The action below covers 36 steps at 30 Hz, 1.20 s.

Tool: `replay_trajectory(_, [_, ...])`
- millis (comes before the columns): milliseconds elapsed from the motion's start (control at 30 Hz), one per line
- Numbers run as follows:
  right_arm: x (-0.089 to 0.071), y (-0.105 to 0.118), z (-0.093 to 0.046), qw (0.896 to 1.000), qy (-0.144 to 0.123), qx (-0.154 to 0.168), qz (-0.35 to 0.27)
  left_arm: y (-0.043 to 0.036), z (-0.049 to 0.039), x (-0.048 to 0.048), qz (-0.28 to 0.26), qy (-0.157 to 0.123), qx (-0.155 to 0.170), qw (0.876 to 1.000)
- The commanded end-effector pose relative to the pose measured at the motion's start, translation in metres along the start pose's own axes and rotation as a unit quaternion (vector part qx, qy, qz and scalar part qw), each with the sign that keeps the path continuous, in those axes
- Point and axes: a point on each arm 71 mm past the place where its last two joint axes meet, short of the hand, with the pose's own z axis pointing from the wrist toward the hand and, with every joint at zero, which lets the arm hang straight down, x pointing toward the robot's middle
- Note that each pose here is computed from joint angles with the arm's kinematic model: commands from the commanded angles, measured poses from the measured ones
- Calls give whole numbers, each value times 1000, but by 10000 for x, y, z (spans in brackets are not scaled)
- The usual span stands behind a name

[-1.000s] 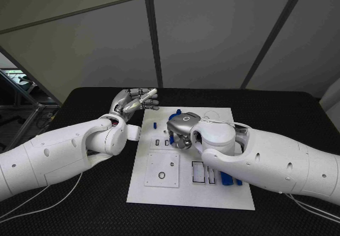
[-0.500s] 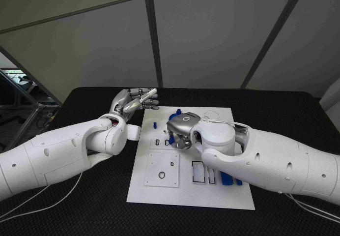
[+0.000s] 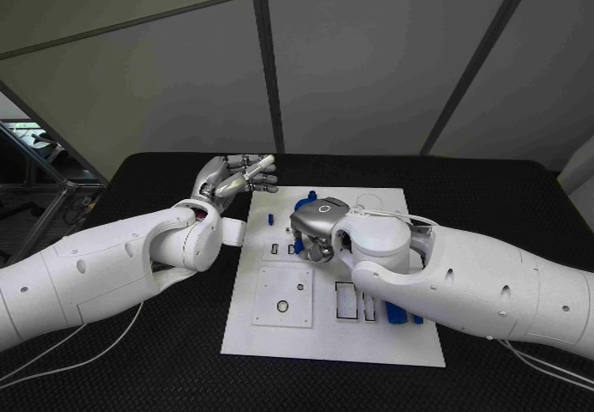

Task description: Assemble the parts on the task board

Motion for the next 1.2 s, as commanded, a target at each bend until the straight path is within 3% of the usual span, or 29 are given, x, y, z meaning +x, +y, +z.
replay_trajectory(33, [-31, 11, -9, 1000, -14, 2, -11, -12, 5, 16, -3, 6, 2, 1000])
replay_trajectory(600, [-82, 33, -78, 998, -34, 18, -53, -11, 4, 14, -3, 7, 1, 1000])
replay_trajectory(967, [-44, 41, -69, 997, -7, 25, -76, -8, 5, 11, -3, 6, 0, 1000])
replay_trajectory(1200, [62, 71, -74, 995, 17, 24, -92, -8, 5, 13, -3, 7, -1, 1000])
